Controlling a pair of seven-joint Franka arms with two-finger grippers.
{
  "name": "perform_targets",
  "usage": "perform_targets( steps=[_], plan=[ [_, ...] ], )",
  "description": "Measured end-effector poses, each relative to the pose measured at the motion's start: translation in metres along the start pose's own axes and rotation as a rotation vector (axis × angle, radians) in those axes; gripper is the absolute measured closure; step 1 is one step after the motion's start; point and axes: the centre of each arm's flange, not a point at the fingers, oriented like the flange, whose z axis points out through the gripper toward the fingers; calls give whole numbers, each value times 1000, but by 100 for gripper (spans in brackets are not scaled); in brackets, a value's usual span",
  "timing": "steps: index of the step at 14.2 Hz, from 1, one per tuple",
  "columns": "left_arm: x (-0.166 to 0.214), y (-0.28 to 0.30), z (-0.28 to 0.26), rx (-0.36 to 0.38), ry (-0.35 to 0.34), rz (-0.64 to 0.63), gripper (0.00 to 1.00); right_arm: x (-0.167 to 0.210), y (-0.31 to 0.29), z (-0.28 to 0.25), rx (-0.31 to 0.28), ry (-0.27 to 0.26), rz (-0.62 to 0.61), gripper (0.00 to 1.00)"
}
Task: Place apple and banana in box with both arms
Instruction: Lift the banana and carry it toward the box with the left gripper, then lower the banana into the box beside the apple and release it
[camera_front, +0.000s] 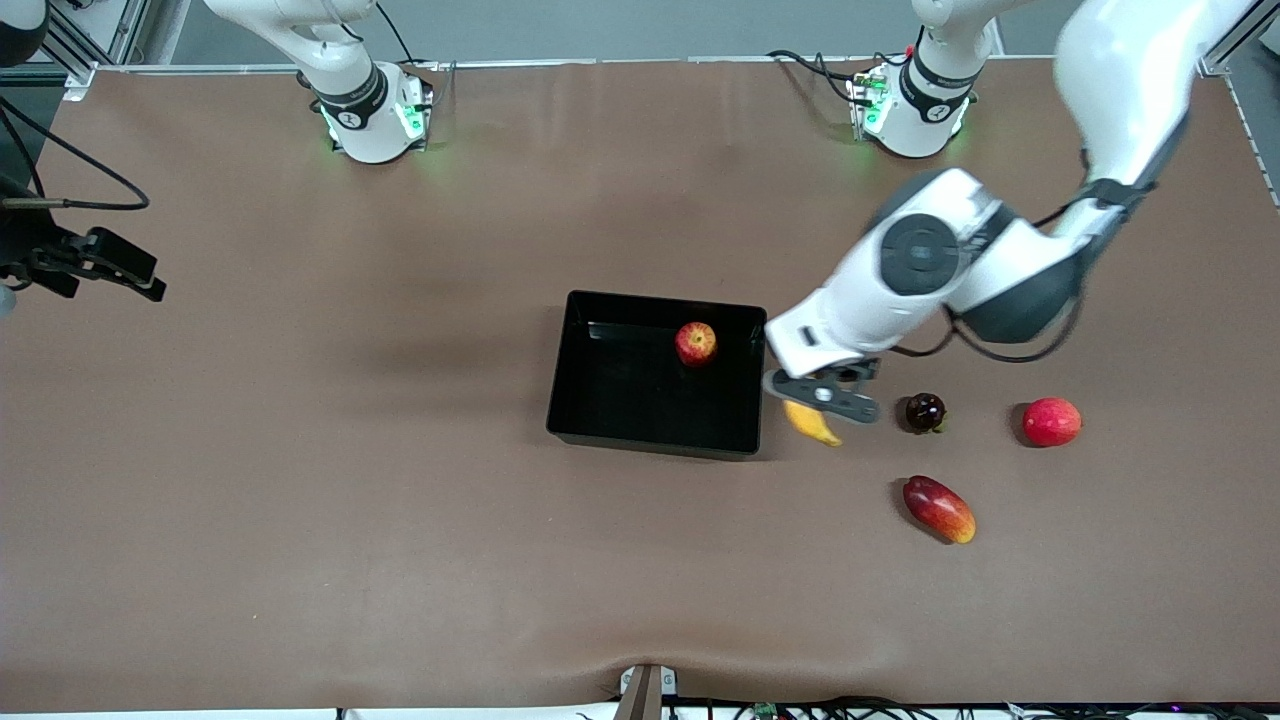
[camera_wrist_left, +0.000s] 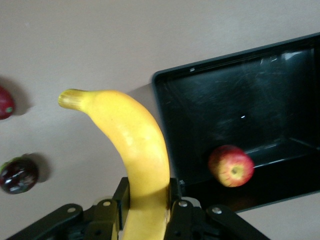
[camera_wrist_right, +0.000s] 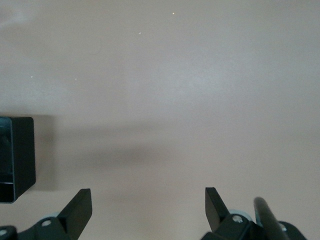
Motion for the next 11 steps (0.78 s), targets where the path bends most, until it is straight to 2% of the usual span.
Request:
perform_targets(
  steps=[4, 8, 11],
  plan=[
    [11, 78, 22, 37, 27, -2, 65, 0, 5, 0, -27, 3, 3, 0],
    [14, 145, 50, 18, 99, -49, 65, 0, 4, -3, -29, 8, 1, 0],
    [14, 174, 72, 14, 118, -59, 65, 0, 4, -3, -29, 7, 1, 0]
  ],
)
